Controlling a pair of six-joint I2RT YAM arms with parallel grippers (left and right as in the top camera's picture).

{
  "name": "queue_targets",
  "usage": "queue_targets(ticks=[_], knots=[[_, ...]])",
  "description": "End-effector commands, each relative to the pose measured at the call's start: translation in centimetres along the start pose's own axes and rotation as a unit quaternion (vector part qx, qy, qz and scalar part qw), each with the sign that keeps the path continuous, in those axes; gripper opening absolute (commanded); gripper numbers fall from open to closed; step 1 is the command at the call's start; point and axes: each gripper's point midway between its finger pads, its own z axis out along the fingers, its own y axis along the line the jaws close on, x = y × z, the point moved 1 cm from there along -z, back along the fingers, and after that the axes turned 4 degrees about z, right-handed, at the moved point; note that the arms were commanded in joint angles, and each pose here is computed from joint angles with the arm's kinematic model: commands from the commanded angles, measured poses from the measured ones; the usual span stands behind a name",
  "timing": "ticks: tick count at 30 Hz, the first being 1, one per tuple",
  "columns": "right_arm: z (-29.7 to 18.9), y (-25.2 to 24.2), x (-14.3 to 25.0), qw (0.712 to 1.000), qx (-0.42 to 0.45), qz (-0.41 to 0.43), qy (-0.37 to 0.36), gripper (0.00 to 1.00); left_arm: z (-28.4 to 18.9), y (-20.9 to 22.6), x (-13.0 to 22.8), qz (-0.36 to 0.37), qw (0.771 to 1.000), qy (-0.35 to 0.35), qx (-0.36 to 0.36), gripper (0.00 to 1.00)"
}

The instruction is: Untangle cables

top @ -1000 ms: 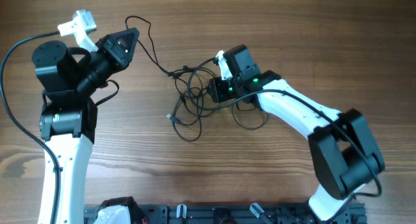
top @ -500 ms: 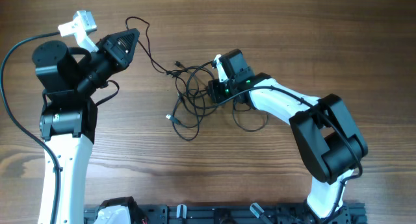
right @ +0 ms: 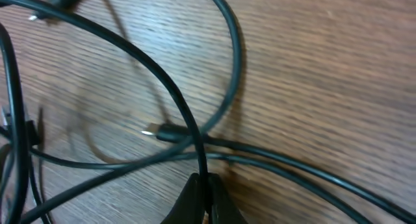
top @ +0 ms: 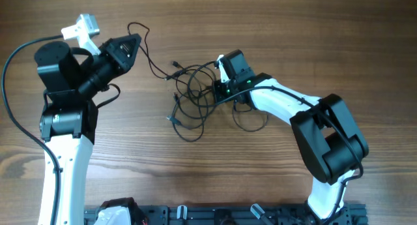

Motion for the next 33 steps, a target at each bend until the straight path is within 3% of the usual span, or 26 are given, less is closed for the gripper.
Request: queue_targets(ticks=[1,13,18,33], knots=[[-3.2,-3.0,-2.6,0.996,0.051,0.062,-0.042,0.04,-0.4,1.0,-0.8,0.042,0.998,-0.016,-0.034,0.04],[-17.8,-11.5,-9.2,0.960,0.111,0.159,-0.202,0.04,-3.9,5.7,-4.7,0.019,0.991,-0.083,-0.103,0.04],[-21.6,-13.6,-10.1,0.943,0.117,0.190,-0.247,0.05,-5.1,6.9,-5.8,0.015,0.987,-0.105,-0.119,0.04],[-25.7,-24.8,-5.1,0.857,0.234,0.390,-0.240,0.04,-10.0,10.8,-9.3,-0.020,0.968,-0.182,-0.174,0.04]])
